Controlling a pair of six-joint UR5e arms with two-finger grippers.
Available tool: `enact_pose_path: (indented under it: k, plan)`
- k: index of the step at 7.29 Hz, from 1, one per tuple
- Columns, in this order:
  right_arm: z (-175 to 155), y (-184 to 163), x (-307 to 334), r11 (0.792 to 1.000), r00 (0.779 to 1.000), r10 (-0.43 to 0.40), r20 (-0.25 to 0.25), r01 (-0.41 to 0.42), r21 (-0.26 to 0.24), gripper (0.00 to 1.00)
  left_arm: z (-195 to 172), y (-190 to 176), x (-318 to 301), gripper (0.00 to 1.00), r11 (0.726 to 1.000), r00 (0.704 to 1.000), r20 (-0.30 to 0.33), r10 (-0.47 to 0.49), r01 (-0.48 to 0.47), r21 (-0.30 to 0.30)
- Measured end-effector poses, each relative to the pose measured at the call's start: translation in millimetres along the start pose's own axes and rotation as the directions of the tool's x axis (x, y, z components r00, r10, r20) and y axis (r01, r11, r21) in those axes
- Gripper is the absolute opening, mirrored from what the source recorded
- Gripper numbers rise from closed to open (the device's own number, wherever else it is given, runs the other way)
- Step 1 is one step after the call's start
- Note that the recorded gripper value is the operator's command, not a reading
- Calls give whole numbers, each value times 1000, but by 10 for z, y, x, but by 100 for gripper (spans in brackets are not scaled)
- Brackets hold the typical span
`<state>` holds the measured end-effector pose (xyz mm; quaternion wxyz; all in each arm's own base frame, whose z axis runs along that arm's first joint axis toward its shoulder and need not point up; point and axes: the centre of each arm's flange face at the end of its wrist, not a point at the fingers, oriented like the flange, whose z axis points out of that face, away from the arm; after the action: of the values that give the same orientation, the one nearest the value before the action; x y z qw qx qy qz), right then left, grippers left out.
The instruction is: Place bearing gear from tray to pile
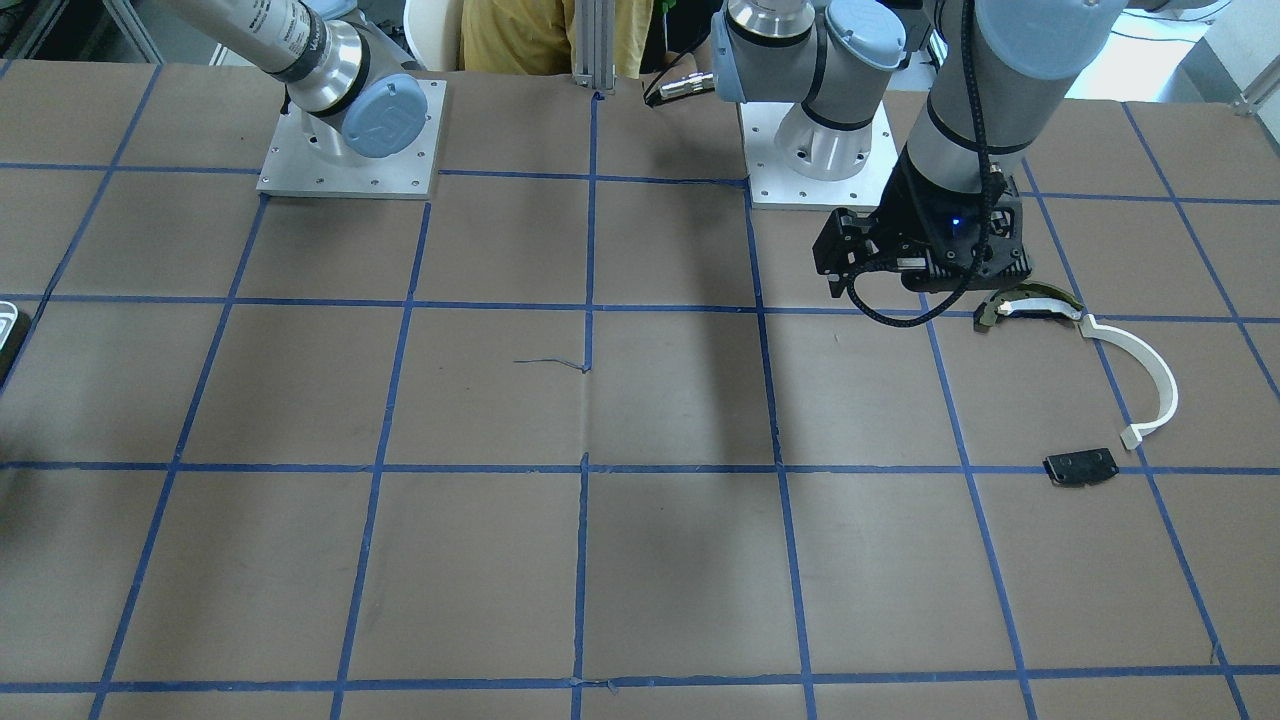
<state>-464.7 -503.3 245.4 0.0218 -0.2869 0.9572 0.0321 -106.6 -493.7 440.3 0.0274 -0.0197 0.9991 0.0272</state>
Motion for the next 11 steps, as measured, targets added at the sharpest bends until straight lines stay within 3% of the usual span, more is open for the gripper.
enact_pose_path:
  k: [1,3,4,7,11]
  plan:
    - [289,92,-77,999,1000,-18,15,19,-47,100,7,-9,-1,100,1000,1000,0,-4,4,-1]
    - [617,139,-208,987,986,-144,-85,137,-89,98,6,-10,-1,100,1000,1000,0,-5,5,0]
    - [664,131,-244,979,975,-193,-111,183,-90,98,5,-9,-1,100,1000,1000,0,-2,2,0]
    - [707,18,-289,973,965,-231,-122,230,-17,94,4,-8,1,100,1000,1000,0,-1,1,0]
    - [731,22,-285,970,963,-244,-118,242,-29,60,-3,-6,-6,100,1000,1000,0,0,0,2]
